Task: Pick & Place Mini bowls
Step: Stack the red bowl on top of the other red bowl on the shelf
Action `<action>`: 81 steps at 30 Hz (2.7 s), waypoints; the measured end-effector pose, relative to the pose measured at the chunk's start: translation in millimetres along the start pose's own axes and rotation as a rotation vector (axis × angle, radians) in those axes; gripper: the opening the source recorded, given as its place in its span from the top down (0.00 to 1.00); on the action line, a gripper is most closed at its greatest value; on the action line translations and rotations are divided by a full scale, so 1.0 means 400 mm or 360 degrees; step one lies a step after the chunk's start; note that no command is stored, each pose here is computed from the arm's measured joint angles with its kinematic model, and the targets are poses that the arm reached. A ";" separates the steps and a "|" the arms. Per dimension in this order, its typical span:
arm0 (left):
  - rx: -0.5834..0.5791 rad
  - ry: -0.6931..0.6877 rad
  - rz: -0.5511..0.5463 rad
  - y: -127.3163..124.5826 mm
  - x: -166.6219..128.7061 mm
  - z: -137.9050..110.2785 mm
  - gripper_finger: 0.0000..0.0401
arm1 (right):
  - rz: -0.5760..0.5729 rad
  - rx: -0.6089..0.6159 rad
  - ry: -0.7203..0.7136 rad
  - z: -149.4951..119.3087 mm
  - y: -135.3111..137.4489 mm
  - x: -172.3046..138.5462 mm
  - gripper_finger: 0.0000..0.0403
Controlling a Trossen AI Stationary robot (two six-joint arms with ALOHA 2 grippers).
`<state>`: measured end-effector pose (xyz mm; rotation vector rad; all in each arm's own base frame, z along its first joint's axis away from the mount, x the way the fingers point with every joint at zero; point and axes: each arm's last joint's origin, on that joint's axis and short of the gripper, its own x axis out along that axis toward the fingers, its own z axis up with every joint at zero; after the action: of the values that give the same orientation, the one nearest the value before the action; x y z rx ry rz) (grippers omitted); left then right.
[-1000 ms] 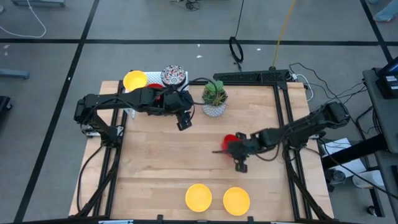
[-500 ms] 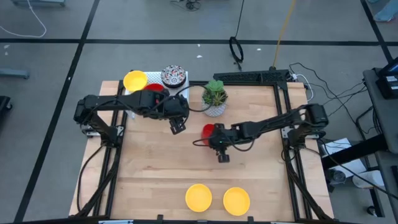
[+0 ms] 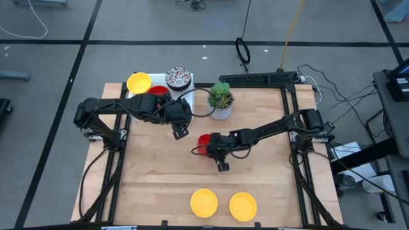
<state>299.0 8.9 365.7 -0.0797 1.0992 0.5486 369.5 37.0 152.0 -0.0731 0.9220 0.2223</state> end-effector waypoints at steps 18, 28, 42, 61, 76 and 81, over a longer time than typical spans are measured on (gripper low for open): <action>0.0003 0.0018 -0.0038 -0.002 0.000 -0.001 0.40 | -0.0005 0.0026 -0.0127 0.041 0.015 -0.157 0.58; 0.0174 -0.0095 -0.0182 -0.083 0.035 -0.019 0.40 | 0.0067 0.0072 -0.0347 -0.013 0.093 -0.414 0.59; 0.0740 -0.0558 -0.0520 -0.266 0.184 -0.117 0.40 | 0.0086 0.0338 -0.0934 -0.256 0.154 -0.449 0.58; 0.0825 -0.0304 -0.0499 -0.330 0.426 -0.176 0.40 | 0.0049 0.0334 -0.0889 -0.285 0.155 -0.428 0.58; 0.1031 -0.0250 -0.0463 -0.328 0.447 -0.188 0.93 | 0.0039 0.0323 -0.0889 -0.284 0.155 -0.427 0.60; 0.0971 -0.0279 -0.0458 -0.312 0.434 -0.175 0.96 | 0.0037 0.0316 -0.0885 -0.285 0.155 -0.427 0.62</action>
<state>356.9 -55.5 158.3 0.3328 1.0204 -0.0506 167.1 52.4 221.3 0.1766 0.3867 0.1588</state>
